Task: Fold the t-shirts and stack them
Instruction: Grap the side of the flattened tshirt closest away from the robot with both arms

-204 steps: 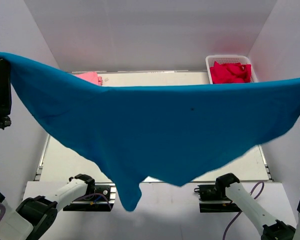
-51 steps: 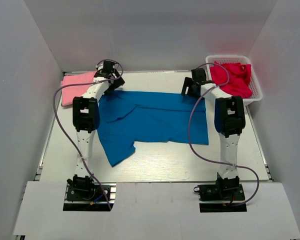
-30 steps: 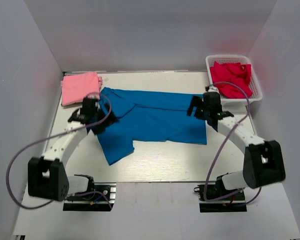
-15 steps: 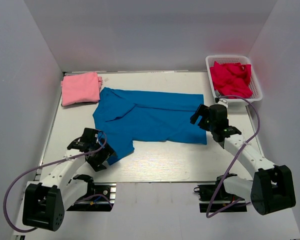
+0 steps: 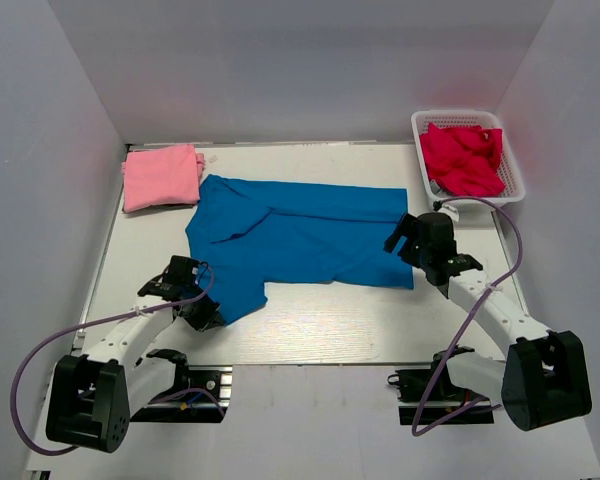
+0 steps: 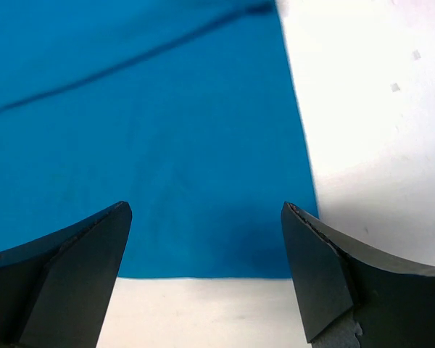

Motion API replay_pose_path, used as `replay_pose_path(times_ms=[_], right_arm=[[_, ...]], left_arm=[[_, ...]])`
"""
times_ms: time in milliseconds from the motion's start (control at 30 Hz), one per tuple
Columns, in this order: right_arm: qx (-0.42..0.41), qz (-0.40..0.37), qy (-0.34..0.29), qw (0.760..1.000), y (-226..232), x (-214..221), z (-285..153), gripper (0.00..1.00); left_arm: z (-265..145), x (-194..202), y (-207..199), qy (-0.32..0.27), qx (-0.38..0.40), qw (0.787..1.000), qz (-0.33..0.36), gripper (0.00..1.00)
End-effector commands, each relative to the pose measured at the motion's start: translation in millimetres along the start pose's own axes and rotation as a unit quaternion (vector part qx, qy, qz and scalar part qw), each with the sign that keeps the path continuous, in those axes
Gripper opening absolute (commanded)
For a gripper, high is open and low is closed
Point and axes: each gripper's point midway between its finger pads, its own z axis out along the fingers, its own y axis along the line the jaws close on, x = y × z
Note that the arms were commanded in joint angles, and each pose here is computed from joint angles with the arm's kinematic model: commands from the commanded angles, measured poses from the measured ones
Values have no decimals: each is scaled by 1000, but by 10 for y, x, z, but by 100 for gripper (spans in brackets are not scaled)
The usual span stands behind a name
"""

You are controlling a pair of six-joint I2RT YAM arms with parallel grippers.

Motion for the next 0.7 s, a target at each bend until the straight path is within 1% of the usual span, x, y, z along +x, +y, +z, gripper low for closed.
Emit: replay_pose_path(times_ms=[0, 100, 233, 333, 367, 467, 567, 600, 667], right_arm=[[50, 12, 27, 998, -252, 192, -76, 90], [89, 14, 71, 993, -446, 441, -155, 90], [112, 15, 105, 988, -646, 751, -151, 90], [99, 20, 113, 988, -619, 829, -113, 90], [98, 25, 107, 989, -619, 824, -82, 90], [122, 25, 98, 987, -733, 849, -37, 90], [125, 25, 95, 987, -741, 845, -3, 85], [127, 27, 93, 987, -753, 845, 3, 74], [129, 28, 94, 987, -765, 856, 23, 62]], left_arm=[[-5, -111, 28, -34, -1, 999, 8, 0], [-60, -141, -54, -38, 15, 999, 27, 0], [-100, -135, -43, -32, 6, 999, 41, 0], [-110, -159, -73, -32, 5, 998, 50, 0], [-112, -147, -55, -29, 2, 998, 49, 0], [-125, -178, -67, -31, -5, 998, 54, 0], [-138, -166, -52, -26, -12, 998, 53, 0], [-126, -160, -40, -23, -16, 998, 52, 0], [-141, -221, -17, -36, -26, 998, 40, 0]])
